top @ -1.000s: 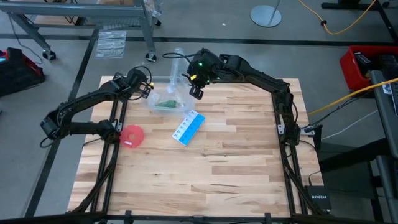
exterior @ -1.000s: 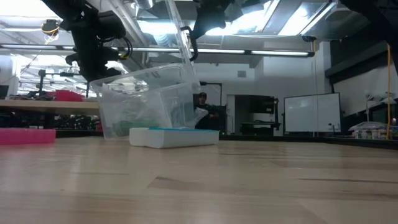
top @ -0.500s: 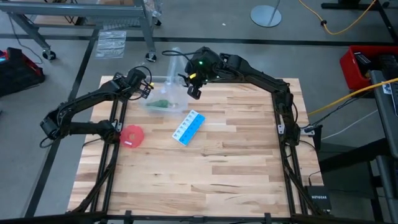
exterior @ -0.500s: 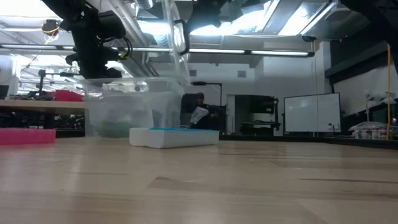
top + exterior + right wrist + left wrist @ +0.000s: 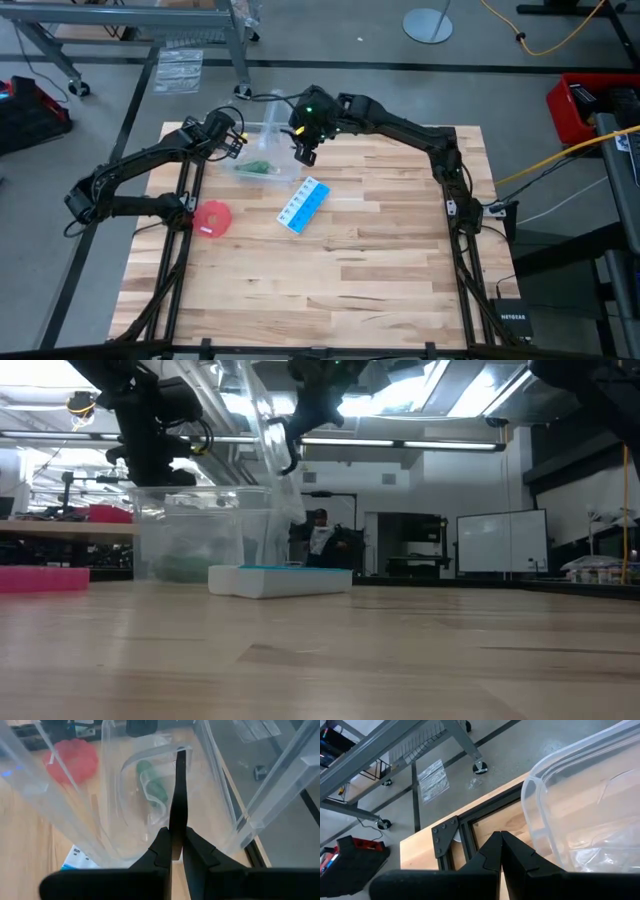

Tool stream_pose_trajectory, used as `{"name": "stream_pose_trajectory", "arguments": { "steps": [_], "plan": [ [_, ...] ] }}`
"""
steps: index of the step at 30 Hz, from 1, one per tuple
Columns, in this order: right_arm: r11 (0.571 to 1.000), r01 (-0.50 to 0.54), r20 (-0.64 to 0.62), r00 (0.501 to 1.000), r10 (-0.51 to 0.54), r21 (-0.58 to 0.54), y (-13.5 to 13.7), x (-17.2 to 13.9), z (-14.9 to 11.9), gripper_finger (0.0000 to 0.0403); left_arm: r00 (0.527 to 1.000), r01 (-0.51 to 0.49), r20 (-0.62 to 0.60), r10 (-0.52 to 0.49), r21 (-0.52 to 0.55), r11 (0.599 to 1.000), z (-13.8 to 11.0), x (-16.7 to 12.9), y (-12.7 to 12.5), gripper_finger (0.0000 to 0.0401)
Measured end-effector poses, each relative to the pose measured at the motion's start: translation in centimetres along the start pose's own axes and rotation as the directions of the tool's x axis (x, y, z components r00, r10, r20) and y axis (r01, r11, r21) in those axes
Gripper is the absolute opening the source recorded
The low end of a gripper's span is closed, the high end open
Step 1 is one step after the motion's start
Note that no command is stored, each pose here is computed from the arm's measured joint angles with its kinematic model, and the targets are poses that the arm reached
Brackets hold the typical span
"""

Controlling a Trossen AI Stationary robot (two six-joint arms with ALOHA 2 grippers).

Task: Roll bandage
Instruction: Close the transparent container

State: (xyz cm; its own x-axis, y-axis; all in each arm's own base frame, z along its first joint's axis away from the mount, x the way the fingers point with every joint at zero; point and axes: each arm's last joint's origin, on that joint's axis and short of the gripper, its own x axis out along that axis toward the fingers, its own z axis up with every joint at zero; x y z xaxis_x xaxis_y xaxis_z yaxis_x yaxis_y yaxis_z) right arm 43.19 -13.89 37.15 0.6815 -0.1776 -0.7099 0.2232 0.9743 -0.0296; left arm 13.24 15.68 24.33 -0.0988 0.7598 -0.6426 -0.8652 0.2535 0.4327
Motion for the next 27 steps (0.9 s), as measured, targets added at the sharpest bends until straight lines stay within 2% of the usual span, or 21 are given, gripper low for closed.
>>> {"name": "stream_pose_trajectory", "arguments": {
  "steps": [13, 19, 23, 27],
  "plan": [
    [1.0, 0.001, 0.055, 0.998, -0.001, -0.003, -0.1, 0.6, 0.5, 0.0026, 1.0, -0.001, 0.001, 0.001, 0.0, 1.0, 0.0, 0.0, 0.0, 0.0],
    [0.999, -0.033, 0.081, 0.996, 0.033, -0.006, 0.0, 0.6, 0.7, 0.0026, 1.0, 0.0, 0.004, 0.0, -0.002, 1.0, 0.0, 0.0, 0.0, 0.0],
    [0.999, -0.032, 0.088, 0.996, 0.033, -0.007, 0.0, 0.5, 0.8, 0.0026, 0.998, -0.004, 0.057, 0.005, -0.017, 1.0, 0.5, -0.4, 0.3, 0.0],
    [0.999, -0.032, 0.092, 0.995, 0.032, -0.008, 0.0, 0.4, 0.9, 0.0026, 0.988, -0.002, 0.151, 0.016, -0.093, 0.996, 1.0, -1.6, 1.2, 0.0]
  ]
}}
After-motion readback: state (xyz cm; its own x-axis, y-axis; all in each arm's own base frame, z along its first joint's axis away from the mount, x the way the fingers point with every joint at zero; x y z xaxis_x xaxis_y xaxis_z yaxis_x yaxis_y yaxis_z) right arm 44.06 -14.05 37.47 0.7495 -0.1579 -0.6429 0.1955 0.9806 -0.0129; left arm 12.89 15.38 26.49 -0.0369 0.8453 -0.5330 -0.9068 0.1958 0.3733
